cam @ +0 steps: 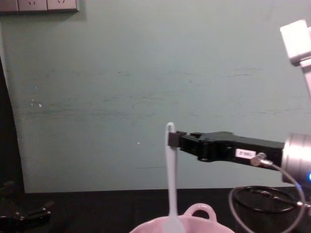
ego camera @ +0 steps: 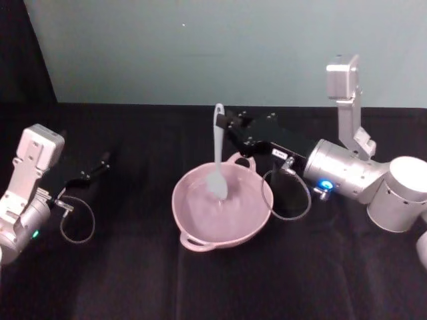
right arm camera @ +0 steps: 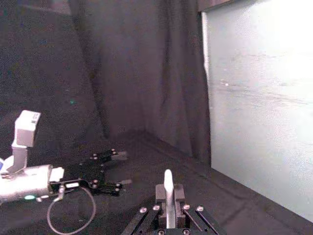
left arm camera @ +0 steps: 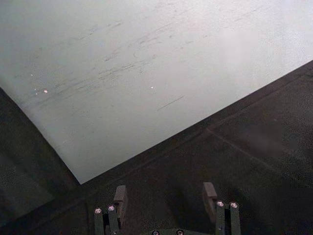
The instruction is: Use the one hand to pick up the spoon and stir the clear water in the bowl.
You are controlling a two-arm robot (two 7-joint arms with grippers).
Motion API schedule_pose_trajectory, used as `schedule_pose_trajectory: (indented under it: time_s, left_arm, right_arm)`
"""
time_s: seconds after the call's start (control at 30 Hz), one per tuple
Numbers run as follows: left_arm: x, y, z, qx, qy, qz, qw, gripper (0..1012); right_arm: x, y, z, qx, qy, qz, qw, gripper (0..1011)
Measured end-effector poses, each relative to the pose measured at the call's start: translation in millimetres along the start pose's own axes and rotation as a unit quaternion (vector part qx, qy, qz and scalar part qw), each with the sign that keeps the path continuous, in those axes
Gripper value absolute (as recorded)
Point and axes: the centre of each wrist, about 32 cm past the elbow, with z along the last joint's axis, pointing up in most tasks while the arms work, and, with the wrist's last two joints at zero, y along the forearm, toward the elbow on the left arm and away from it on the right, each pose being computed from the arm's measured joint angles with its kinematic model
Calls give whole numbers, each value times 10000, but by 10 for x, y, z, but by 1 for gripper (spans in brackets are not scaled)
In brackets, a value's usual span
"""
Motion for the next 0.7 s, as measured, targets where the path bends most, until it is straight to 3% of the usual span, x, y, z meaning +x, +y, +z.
schedule_pose_trajectory:
  time_s: [0.33,0.7]
  left_arm:
    - [0,0,0,0,0,0,10000,1011]
    - [0,0,0,0,0,0,10000,1011]
  right_arm:
    - [35,-192,34,-29,-86,-188,9998,100]
    - [-161,-201,52,-167,-167,112,9997,100]
